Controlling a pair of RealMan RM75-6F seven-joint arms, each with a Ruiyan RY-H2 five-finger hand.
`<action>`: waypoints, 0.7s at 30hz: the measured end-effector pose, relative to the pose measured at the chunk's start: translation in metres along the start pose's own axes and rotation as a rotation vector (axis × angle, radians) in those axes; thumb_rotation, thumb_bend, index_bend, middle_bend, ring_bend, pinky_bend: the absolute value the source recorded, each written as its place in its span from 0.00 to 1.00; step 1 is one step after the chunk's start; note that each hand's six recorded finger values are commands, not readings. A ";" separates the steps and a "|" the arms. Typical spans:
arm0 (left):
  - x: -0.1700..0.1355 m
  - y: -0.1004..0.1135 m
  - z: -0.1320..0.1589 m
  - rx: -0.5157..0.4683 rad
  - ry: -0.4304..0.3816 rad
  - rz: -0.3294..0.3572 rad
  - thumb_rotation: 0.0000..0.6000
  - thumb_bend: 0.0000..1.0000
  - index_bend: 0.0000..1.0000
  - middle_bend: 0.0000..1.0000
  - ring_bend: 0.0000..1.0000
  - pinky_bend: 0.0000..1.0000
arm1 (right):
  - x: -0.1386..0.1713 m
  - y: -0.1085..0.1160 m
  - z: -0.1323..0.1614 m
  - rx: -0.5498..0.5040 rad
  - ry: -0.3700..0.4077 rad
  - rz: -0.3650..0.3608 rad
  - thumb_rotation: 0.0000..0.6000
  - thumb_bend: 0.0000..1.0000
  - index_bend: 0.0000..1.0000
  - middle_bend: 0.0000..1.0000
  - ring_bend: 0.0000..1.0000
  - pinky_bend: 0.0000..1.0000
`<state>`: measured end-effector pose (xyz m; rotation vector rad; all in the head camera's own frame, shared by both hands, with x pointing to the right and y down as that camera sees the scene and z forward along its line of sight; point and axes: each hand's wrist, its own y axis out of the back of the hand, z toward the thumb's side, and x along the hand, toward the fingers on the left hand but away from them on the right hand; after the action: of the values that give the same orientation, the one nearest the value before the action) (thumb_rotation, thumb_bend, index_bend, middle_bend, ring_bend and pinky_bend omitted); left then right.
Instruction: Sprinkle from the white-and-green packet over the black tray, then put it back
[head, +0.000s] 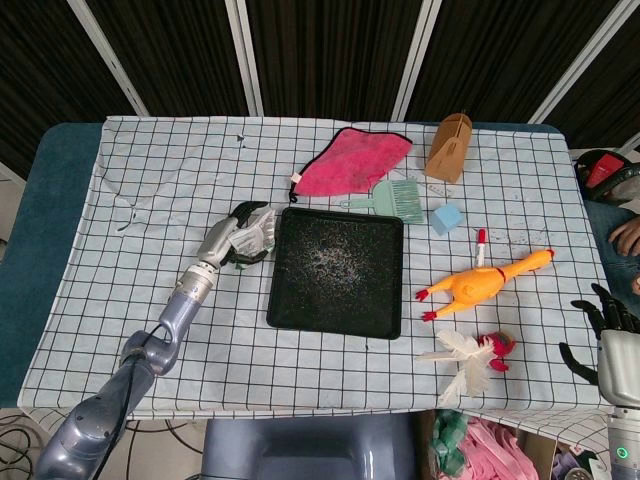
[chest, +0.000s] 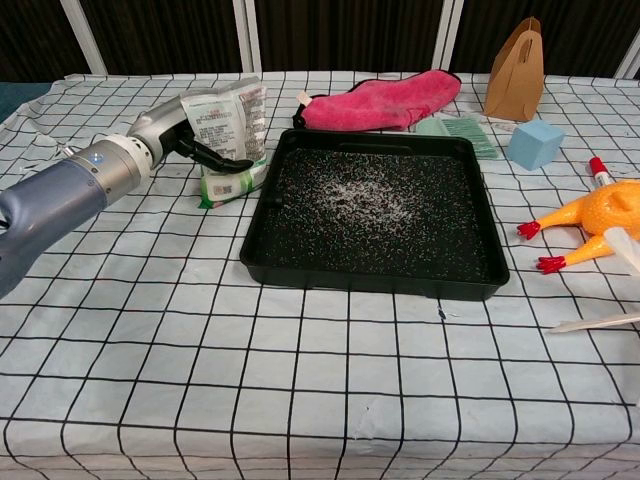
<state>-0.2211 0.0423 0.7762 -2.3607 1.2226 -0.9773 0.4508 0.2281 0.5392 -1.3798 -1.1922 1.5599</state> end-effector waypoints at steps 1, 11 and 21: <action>-0.001 0.001 -0.001 0.005 -0.001 -0.001 1.00 0.26 0.12 0.10 0.03 0.14 | 0.000 0.000 0.000 0.001 0.000 -0.001 1.00 0.21 0.28 0.08 0.14 0.25; -0.018 0.012 -0.003 0.058 -0.036 -0.035 1.00 0.26 0.12 0.10 0.03 0.11 | 0.000 0.000 0.000 0.004 -0.003 -0.005 1.00 0.21 0.28 0.08 0.14 0.25; -0.045 0.018 0.017 0.047 -0.100 -0.097 1.00 0.26 0.12 0.10 0.03 0.11 | 0.000 0.001 0.000 0.006 -0.002 -0.011 1.00 0.21 0.28 0.08 0.14 0.25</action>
<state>-0.2378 0.0674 0.7352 -2.4206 1.0459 -0.8955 0.4507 0.2280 0.5377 -1.3661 -1.1937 1.5569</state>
